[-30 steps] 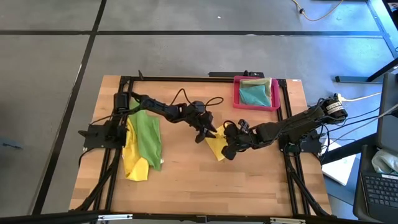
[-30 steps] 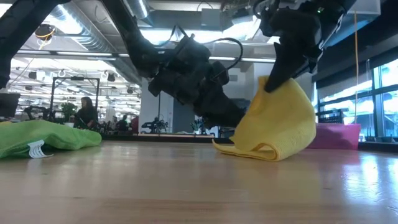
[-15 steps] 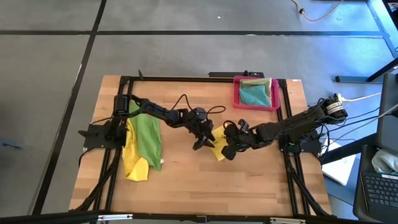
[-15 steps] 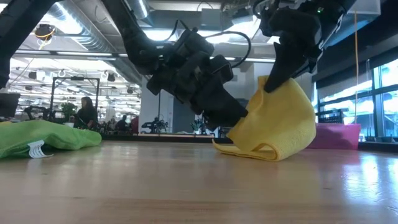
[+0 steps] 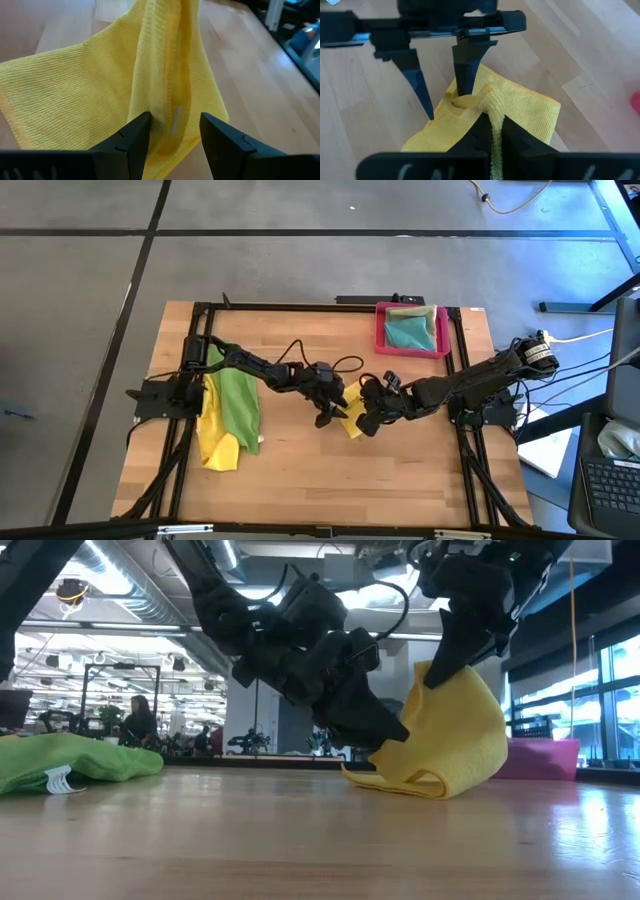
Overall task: Fold microfiber towels
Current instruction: Fold the right yellow towel
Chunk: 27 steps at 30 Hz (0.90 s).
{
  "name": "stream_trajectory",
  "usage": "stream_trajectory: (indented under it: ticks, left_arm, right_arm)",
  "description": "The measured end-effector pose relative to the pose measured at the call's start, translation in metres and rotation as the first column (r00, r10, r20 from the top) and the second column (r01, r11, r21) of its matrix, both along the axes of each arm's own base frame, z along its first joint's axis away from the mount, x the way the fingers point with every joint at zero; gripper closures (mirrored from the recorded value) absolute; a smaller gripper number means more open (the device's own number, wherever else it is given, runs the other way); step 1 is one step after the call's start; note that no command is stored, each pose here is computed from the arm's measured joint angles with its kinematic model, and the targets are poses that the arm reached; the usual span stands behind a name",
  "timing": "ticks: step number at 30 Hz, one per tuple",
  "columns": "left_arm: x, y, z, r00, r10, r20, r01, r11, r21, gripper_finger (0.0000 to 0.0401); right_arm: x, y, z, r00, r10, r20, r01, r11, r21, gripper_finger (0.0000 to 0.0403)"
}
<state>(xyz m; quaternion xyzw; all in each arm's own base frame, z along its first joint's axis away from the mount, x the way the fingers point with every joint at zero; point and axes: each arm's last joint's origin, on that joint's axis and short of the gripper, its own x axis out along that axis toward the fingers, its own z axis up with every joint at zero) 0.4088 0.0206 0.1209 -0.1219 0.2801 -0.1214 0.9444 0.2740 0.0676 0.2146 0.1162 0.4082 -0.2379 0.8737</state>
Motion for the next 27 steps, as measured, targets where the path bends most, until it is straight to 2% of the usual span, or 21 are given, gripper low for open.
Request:
stream_trajectory:
  ticks: [5, 9, 14, 20, 27]
  left_arm:
    - [0.001, -0.008, 0.000, 1.000, 0.018, -0.003, -0.018, 1.000, 0.024, 0.0240]
    - [0.001, -0.008, 0.000, 0.999, 0.047, -0.014, -0.047, 0.999, 0.004, 0.0257]
    - [0.000, -0.002, 0.000, 0.994, 0.101, -0.035, -0.103, 0.994, -0.045, 0.0306]
    - [-0.001, 0.006, -0.001, 0.989, 0.132, -0.065, -0.138, 0.985, -0.104, 0.0389]
    - [-0.007, 0.008, 0.010, 0.982, 0.146, -0.120, -0.163, 0.975, -0.148, 0.0399]
  right_arm:
    - [0.000, 0.000, 0.000, 1.000, 0.000, -0.003, 0.000, 1.000, -0.001, 0.0389]
    - [-0.001, 0.000, -0.001, 1.000, 0.000, -0.011, 0.000, 1.000, -0.004, 0.0389]
    - [-0.001, 0.000, -0.001, 1.000, -0.001, -0.016, 0.000, 1.000, -0.006, 0.0389]
    - [-0.002, -0.001, -0.001, 1.000, -0.001, -0.027, 0.001, 1.000, -0.010, 0.0389]
    - [-0.003, -0.004, -0.002, 0.999, -0.019, -0.035, 0.018, 0.999, -0.028, 0.0389]
